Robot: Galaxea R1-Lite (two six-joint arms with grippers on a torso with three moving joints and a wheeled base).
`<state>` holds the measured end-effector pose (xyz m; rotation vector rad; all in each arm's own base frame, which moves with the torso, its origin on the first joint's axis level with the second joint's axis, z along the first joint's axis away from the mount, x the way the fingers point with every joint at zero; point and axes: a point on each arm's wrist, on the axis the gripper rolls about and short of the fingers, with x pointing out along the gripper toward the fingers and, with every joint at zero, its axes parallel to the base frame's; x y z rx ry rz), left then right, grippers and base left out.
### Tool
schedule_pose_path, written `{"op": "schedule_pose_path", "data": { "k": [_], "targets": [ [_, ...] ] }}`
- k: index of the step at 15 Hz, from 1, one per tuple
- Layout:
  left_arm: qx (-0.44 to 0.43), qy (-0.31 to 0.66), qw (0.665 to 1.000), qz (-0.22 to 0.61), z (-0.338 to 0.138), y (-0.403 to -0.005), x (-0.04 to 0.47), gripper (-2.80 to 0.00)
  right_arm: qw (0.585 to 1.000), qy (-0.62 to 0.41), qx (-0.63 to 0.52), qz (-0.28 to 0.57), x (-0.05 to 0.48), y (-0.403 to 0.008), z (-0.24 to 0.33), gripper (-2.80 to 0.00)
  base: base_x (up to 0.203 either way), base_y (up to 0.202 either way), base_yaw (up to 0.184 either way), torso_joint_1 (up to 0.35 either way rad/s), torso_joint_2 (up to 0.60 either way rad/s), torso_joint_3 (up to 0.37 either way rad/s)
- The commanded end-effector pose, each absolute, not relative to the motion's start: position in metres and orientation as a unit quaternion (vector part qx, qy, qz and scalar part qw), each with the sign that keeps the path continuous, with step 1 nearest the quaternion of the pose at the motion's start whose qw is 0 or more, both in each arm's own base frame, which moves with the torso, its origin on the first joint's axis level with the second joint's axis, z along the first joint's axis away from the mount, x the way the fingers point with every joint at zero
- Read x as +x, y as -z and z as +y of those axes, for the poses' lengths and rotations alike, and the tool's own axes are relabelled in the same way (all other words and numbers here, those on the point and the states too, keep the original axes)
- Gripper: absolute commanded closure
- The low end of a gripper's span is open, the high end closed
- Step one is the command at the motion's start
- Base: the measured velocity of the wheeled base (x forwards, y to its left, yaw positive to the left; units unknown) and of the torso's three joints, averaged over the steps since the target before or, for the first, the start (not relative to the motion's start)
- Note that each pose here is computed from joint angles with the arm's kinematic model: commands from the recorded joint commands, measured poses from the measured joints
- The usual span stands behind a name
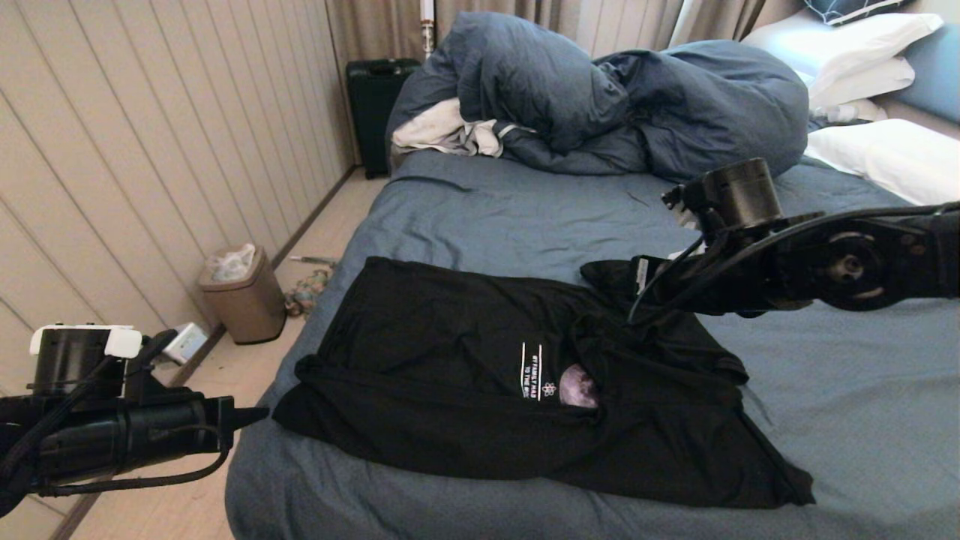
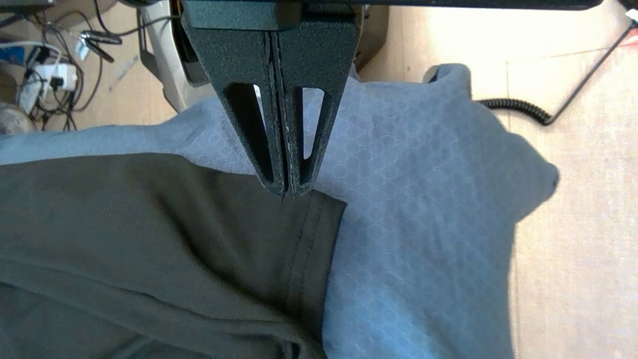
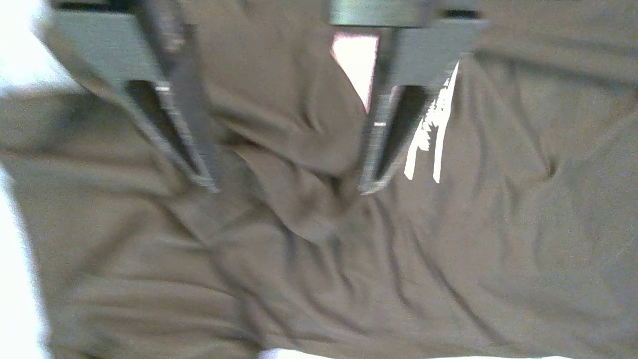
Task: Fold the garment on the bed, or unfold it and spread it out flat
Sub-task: Fold the black T-shirt
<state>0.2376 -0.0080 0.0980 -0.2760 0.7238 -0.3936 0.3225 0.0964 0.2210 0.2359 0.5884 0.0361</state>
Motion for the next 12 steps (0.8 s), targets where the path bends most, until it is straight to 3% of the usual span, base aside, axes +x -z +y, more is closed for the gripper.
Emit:
{"op": "schedule_pose_path", "data": {
  "k": [1,6,8,12],
  "targets": [
    [-0.132,0.193,0.913,0.334,-0.008,-0.106,0.238,0.00,0.956,-0.009,0.130,0.265,0.299,-0.241,0.075,0.00,0.000,0.000,0.000,0.000,0.00,0.000],
    [-0.091,0.221,0.915,0.325,-0.045,-0.136,0.262,0.00,0.926,0.004,0.186,0.328,0.261,-0.205,-0.018,0.00,0.000,0.000,0.000,0.000,0.00,0.000],
    [-0.103,0.220,0.907,0.344,-0.042,-0.127,0.273,0.00,0.913,-0.005,0.205,0.352,0.247,-0.189,-0.029,0.00,0.000,0.000,0.000,0.000,0.00,0.000],
    [-0.139,0.197,0.902,0.358,-0.013,-0.114,0.286,0.00,0.911,0.056,0.230,0.337,0.224,-0.199,-0.059,0.00,0.000,0.000,0.000,0.000,0.00,0.000]
  ]
}}
